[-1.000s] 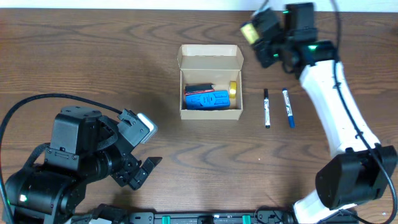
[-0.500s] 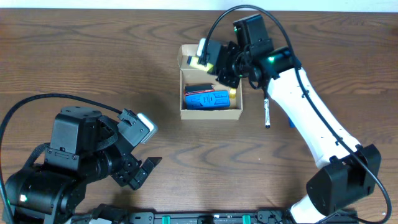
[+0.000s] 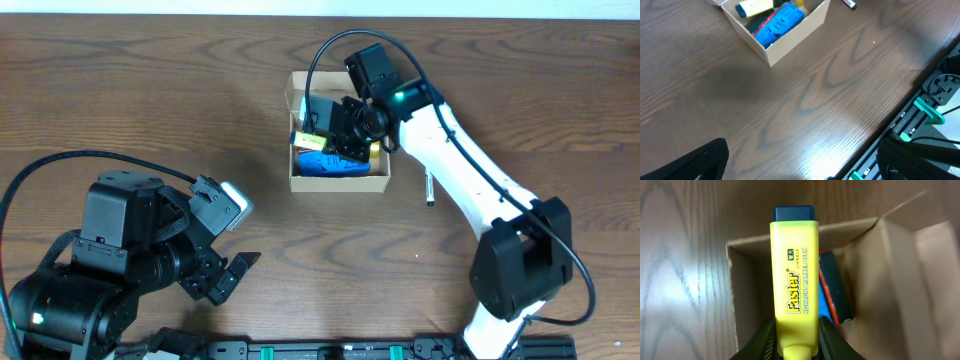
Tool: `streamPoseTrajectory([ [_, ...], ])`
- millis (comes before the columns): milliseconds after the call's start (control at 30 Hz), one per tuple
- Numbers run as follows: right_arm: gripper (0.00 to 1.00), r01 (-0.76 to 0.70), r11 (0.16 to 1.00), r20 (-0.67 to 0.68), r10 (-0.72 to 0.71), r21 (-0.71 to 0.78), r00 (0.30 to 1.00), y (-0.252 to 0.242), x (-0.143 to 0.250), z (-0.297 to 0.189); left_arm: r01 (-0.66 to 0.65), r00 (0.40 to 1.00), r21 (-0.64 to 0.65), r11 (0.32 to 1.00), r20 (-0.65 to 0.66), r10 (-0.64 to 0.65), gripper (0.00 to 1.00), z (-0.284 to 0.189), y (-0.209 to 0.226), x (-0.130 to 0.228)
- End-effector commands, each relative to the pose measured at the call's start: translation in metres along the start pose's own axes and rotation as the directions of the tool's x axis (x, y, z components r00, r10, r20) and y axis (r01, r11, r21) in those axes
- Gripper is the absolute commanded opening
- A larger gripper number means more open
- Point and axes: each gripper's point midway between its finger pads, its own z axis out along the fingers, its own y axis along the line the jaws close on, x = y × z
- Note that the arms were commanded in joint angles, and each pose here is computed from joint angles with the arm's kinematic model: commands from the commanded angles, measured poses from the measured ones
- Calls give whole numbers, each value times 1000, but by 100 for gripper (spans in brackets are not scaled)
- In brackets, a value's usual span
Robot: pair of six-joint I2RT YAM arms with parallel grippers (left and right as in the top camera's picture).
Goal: Pack container
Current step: 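Carry the yellow highlighter with the right gripper over the box, then lower the highlighter into the box and open the right gripper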
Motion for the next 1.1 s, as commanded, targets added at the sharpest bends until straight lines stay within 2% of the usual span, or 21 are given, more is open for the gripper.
streamPoseTrajectory([
  [0, 1, 10, 1000, -28, -10, -20, 1000, 3, 3, 8, -12, 1000, 21, 1000, 1, 12, 95, 1, -4, 0],
  [500, 1, 7, 997, -123, -16, -78, 992, 10, 29, 30, -12, 1000, 21, 1000, 1, 12, 95, 1, -4, 0],
  [800, 1, 101, 992, -124, -91, 78, 988, -28, 22, 32, -12, 1000, 21, 1000, 1, 12, 95, 1, -4, 0],
  [1067, 1, 169, 978, -164, -148, 123, 975, -47, 30, 52, -12, 1000, 21, 1000, 1, 12, 95, 1, -4, 0],
])
